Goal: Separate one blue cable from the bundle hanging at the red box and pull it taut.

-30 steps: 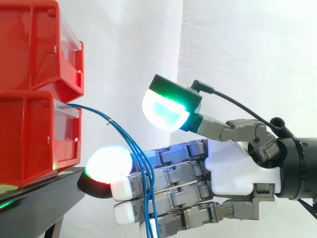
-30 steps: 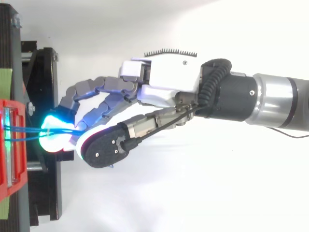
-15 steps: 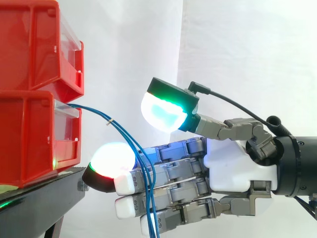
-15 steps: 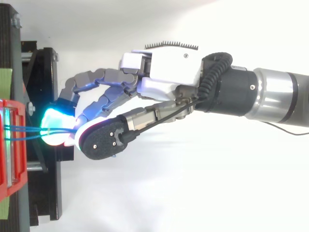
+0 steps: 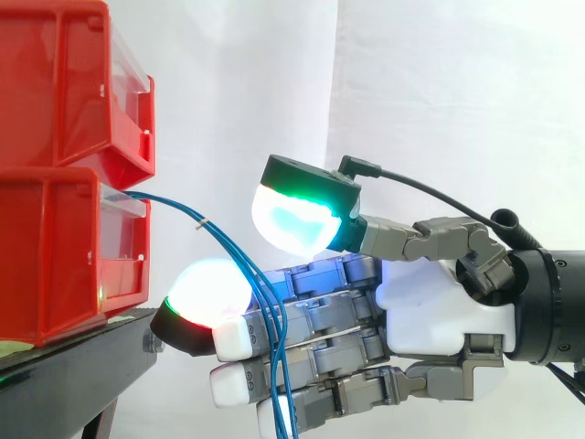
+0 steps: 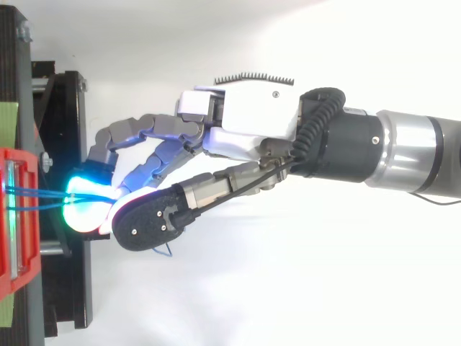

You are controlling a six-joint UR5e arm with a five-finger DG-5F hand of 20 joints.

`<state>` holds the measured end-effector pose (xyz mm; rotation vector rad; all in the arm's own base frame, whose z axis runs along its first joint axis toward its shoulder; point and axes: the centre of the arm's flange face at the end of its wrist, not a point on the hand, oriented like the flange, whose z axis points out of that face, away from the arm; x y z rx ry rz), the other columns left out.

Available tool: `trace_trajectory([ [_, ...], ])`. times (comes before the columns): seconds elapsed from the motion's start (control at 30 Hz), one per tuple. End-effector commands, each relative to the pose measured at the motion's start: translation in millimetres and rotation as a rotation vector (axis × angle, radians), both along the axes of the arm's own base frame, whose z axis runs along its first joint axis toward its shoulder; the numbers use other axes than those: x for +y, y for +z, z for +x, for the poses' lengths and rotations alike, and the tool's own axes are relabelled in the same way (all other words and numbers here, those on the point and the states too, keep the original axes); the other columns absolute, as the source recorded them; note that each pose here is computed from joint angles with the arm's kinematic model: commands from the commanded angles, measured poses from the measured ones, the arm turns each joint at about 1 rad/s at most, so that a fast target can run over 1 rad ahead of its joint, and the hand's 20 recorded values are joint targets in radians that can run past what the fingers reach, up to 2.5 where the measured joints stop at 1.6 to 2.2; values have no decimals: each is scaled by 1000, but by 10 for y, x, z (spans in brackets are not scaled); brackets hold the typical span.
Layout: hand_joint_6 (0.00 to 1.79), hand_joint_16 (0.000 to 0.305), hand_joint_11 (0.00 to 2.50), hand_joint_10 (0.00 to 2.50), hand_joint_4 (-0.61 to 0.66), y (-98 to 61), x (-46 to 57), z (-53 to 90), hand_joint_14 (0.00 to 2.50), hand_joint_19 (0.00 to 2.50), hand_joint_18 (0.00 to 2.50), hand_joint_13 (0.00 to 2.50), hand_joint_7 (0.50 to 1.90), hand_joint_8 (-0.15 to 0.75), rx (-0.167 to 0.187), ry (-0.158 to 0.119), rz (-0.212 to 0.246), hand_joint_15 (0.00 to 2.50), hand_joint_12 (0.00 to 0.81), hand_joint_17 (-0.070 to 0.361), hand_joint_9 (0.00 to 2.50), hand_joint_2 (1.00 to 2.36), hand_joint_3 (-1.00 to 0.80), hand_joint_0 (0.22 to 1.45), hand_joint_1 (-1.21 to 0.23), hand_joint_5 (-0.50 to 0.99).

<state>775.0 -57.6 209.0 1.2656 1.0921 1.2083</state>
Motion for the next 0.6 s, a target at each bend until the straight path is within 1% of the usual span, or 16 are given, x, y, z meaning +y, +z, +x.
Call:
trace_trajectory([
  [0.0, 503, 35, 330, 12, 240, -2, 3, -1, 12, 389, 663, 749, 1127, 301, 2, 0, -8, 323, 341, 78, 840, 1011, -373, 699, -541, -123],
  [0.1, 503, 35, 337, 10, 247, -5, 15, -3, 12, 390, 668, 750, 1136, 301, 5, 1, -10, 320, 340, 78, 845, 1010, -392, 692, -523, -121],
  [0.23, 503, 35, 340, 10, 241, -6, -52, -10, 12, 398, 669, 759, 1147, 300, 7, -3, -7, 318, 341, 78, 850, 1009, -404, 684, -512, -119],
  [0.47, 503, 34, 357, 13, 232, -8, -63, -12, 12, 390, 678, 769, 1166, 304, 8, -3, -4, 328, 340, 77, 862, 1012, -374, 695, -525, -116],
  [0.57, 503, 34, 354, 11, 234, 7, -88, -24, 14, 397, 677, 770, 1162, 305, 14, -6, -4, 327, 342, 77, 866, 1013, -349, 696, -536, -116],
])
